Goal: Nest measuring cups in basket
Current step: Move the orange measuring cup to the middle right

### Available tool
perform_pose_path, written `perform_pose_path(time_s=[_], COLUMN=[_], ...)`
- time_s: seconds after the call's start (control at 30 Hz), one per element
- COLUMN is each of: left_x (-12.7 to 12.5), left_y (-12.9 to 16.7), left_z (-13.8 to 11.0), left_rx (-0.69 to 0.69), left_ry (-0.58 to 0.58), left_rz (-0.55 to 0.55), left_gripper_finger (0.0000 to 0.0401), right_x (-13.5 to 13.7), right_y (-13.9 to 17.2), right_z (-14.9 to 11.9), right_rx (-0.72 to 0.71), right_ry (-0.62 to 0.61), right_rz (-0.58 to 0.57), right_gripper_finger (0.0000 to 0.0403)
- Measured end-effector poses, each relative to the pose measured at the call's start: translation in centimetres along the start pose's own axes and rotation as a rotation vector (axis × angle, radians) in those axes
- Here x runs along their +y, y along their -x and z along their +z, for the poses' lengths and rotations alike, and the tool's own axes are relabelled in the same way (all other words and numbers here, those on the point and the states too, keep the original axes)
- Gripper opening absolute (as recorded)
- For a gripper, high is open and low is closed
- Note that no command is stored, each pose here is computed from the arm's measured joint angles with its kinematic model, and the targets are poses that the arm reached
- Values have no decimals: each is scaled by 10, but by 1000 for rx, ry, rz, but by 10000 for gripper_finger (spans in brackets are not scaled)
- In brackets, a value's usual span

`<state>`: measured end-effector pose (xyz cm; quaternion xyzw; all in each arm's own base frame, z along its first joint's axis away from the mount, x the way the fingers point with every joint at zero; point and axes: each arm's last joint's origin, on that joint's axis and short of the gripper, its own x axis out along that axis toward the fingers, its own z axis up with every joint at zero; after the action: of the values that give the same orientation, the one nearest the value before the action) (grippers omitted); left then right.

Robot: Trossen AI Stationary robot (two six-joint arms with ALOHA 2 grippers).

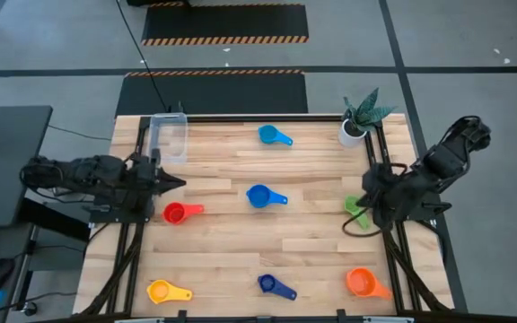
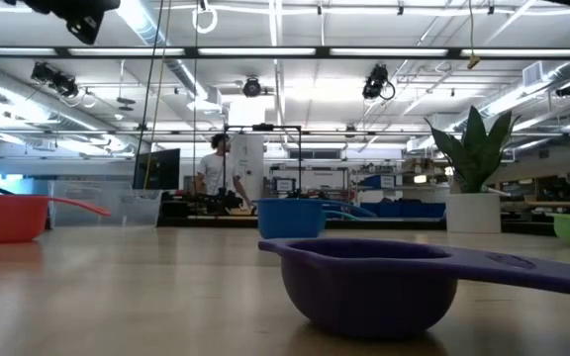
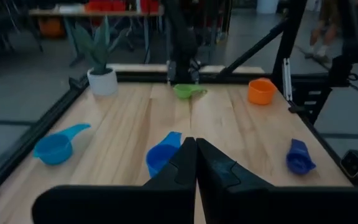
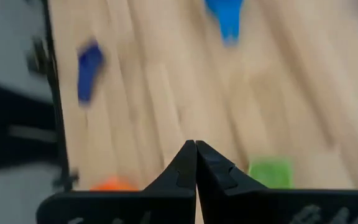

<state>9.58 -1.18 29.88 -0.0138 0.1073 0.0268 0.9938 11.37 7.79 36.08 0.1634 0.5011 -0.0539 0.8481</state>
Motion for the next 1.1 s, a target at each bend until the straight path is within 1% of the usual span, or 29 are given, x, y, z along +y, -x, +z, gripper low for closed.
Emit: perform_pose_path(time_s=[0.13, 0.27, 0.37, 0.5, 0.63, 0.83, 0.97, 1.1], left_x=[-4, -9, -11, -13, -13, -13, -13, -13], left_y=[-7, -16, -22, -25, -23, -21, -21, -21], left_z=[14, 26, 35, 47, 53, 57, 57, 57], left_rx=[124, 221, 240, 242, 225, 214, 217, 217], left_ry=[-8, -24, -26, -27, -24, -22, -23, -23], left_rz=[-41, -76, -85, -86, -88, -89, -88, -88], left_gripper_finger=[13, 13, 13, 13, 13, 13, 13, 13], right_x=[12, 22, 28, 36, 45, 57, 66, 77], right_y=[-9, -20, -28, -39, -52, -77, -99, -122], right_z=[-1, -2, -1, 0, 1, 4, 4, 2], right_rx=[236, 403, 448, 506, 568, 578, 628, 706], right_ry=[-36, -99, -146, -149, -128, -106, -60, -9], right_rz=[0, 32, 8, 1, -6, -109, -162, -161], right_gripper_finger=[4, 13, 23, 42, 67, 116, 151, 171])
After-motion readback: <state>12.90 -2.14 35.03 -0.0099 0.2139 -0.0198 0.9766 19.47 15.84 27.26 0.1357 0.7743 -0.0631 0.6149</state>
